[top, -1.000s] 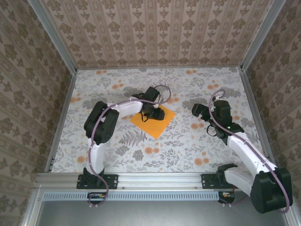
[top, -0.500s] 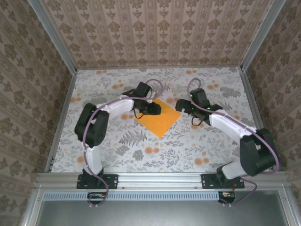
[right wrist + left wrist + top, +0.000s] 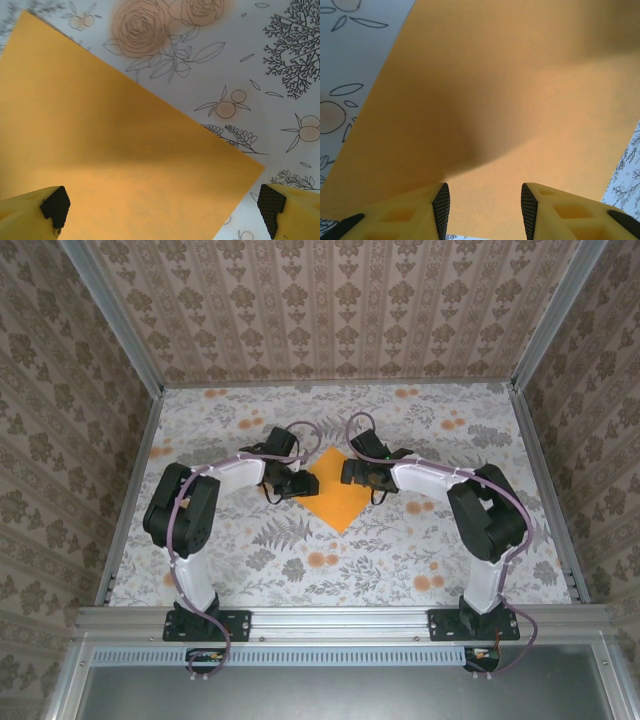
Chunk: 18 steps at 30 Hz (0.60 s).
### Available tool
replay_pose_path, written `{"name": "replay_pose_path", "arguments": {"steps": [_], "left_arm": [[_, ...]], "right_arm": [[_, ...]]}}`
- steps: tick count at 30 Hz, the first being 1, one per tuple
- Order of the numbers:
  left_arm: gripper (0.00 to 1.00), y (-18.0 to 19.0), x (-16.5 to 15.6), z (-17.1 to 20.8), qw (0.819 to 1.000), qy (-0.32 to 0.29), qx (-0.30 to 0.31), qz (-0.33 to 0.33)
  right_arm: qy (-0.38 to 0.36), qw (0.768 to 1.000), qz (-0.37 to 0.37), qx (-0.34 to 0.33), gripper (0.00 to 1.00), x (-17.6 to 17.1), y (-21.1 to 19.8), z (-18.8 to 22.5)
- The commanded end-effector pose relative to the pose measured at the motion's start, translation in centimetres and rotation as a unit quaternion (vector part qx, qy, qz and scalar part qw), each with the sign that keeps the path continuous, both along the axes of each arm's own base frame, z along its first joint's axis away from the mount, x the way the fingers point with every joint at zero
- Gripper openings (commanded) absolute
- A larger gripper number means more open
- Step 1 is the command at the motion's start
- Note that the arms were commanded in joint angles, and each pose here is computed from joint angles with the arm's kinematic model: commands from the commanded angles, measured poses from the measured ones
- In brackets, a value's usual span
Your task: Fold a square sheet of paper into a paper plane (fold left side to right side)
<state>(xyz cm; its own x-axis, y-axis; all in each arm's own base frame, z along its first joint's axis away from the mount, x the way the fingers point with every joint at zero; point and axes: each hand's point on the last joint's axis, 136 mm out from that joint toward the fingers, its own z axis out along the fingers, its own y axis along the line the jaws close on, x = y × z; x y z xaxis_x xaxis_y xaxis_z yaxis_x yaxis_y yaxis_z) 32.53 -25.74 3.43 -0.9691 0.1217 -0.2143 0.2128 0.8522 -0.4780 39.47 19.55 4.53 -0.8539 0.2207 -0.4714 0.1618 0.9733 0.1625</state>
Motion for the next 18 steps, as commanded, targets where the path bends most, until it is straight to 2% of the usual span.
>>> {"name": "replay_pose_path", "arguments": {"steps": [1,9,15,18], "left_arm": [[0.44,0.0,-0.7,-0.6,1.0,0.015,0.001,0.0],[0.43,-0.3,-1.1,-1.5,1.0,0.022,0.014,-0.008],[0.42,-0.8,-0.9,-1.7,1.0,0.019,0.014,-0.012],[0.41,-1.1,-0.8,-1.6,1.0,0.017,0.012,-0.013]], "right_arm": [[0.02,0.999,-0.02,-0.034,1.0,-0.2,-0.9,-1.3],[0.052,0.998,0.023,0.0,1.0,-0.6,1.6,-3.3],[0.059,0.995,0.07,0.036,1.0,-1.0,4.5,-2.9],[0.062,0.993,0.083,0.053,0.96,-1.2,5.5,-2.5]]}}
